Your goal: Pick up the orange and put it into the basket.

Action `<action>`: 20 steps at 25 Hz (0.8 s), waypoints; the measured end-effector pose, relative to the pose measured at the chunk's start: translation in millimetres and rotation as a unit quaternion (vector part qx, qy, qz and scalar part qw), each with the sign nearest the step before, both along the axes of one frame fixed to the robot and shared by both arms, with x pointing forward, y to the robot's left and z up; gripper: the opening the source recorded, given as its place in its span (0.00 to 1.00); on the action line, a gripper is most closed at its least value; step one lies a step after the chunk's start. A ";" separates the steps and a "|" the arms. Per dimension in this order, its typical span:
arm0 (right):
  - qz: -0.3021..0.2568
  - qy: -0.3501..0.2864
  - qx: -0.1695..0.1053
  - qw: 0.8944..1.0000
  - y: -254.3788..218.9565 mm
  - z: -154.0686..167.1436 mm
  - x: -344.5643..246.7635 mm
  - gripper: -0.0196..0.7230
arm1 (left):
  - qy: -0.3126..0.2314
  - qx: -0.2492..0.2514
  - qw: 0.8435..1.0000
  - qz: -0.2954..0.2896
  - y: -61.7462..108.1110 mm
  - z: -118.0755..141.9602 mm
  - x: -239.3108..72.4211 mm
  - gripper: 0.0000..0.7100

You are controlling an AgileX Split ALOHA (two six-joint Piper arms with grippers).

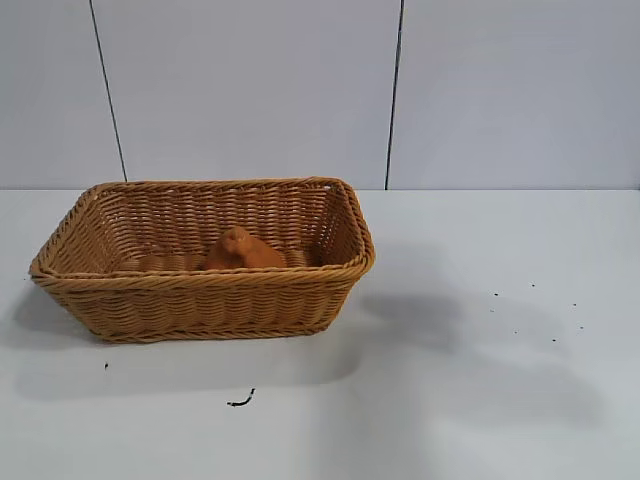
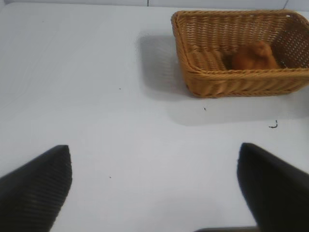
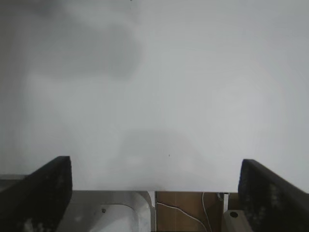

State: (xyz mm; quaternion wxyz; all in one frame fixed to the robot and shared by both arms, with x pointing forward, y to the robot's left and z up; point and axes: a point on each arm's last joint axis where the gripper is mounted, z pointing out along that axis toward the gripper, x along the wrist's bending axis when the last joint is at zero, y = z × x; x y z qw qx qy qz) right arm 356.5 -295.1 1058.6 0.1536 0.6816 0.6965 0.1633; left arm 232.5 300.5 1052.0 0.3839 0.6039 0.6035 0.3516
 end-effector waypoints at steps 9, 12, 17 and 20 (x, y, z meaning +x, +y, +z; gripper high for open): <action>0.013 -0.207 -0.005 0.978 -1.9 -9.7 -80.6 0.89 | 0.000 0.000 1.000 0.000 0.0 0.0 0.0 0.94; 0.012 -0.272 -0.004 0.962 -2.4 -6.1 -100.5 0.89 | 0.000 0.000 1.000 0.000 0.0 0.0 0.0 0.94; 0.011 -0.334 -0.004 0.942 -2.9 -5.1 -120.6 0.89 | 0.000 0.000 1.000 0.000 0.0 0.0 0.0 0.94; 0.011 -0.334 -0.004 0.942 -2.9 -5.1 -120.6 0.89 | 0.000 0.000 1.000 0.000 0.0 0.0 0.0 0.94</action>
